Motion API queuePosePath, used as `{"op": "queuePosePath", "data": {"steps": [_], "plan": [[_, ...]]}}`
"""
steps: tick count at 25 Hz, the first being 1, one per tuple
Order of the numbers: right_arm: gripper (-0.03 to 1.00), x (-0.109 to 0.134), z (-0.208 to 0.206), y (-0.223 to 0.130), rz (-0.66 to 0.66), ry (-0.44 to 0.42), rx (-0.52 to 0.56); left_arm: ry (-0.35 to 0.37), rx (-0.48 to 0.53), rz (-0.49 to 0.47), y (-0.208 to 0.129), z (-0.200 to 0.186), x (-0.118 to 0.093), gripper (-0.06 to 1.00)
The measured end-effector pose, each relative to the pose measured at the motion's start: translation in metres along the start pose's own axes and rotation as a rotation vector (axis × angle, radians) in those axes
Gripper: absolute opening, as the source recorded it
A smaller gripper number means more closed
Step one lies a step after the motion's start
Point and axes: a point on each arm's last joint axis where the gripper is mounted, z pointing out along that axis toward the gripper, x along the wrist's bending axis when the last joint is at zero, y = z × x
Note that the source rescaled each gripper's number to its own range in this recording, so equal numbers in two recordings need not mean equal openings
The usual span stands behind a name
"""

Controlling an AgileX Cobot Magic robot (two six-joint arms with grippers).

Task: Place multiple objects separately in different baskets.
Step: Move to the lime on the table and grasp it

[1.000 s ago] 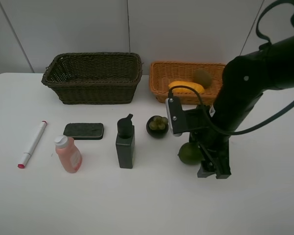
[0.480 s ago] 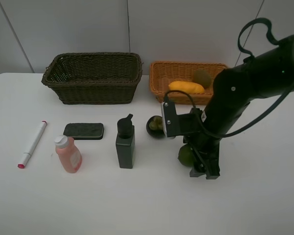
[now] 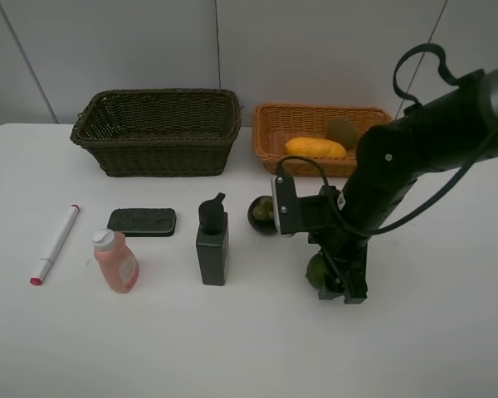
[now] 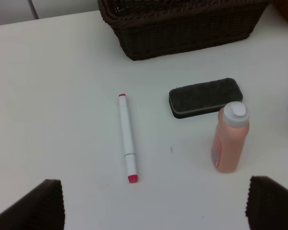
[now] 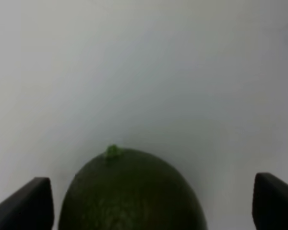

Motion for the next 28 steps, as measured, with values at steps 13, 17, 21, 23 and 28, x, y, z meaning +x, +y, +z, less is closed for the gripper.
{"op": "queuePosePath", "data": {"steps": [13, 17, 21, 23, 28], "plan": [[0.18, -0.0051, 0.0, -0.0074, 0.01, -0.013, 0.008, 0.0, 0.0, 0.0, 0.0, 0.0, 0.0, 1.0], [0.18, -0.0055, 0.0, -0.0072, 0.01, -0.017, 0.006, 0.0, 0.0, 0.0, 0.0, 0.0, 0.0, 1.0], [0.18, -0.0057, 0.0, -0.0071, 0.01, -0.019, 0.005, 0.0, 0.0, 0.0, 0.0, 0.0, 0.0, 1.0], [0.18, -0.0057, 0.0, -0.0071, 0.01, -0.019, 0.005, 0.0, 0.0, 0.0, 0.0, 0.0, 0.0, 1.0], [0.18, -0.0057, 0.0, -0.0071, 0.01, -0.019, 0.005, 0.0, 0.0, 0.0, 0.0, 0.0, 0.0, 1.0]]}}
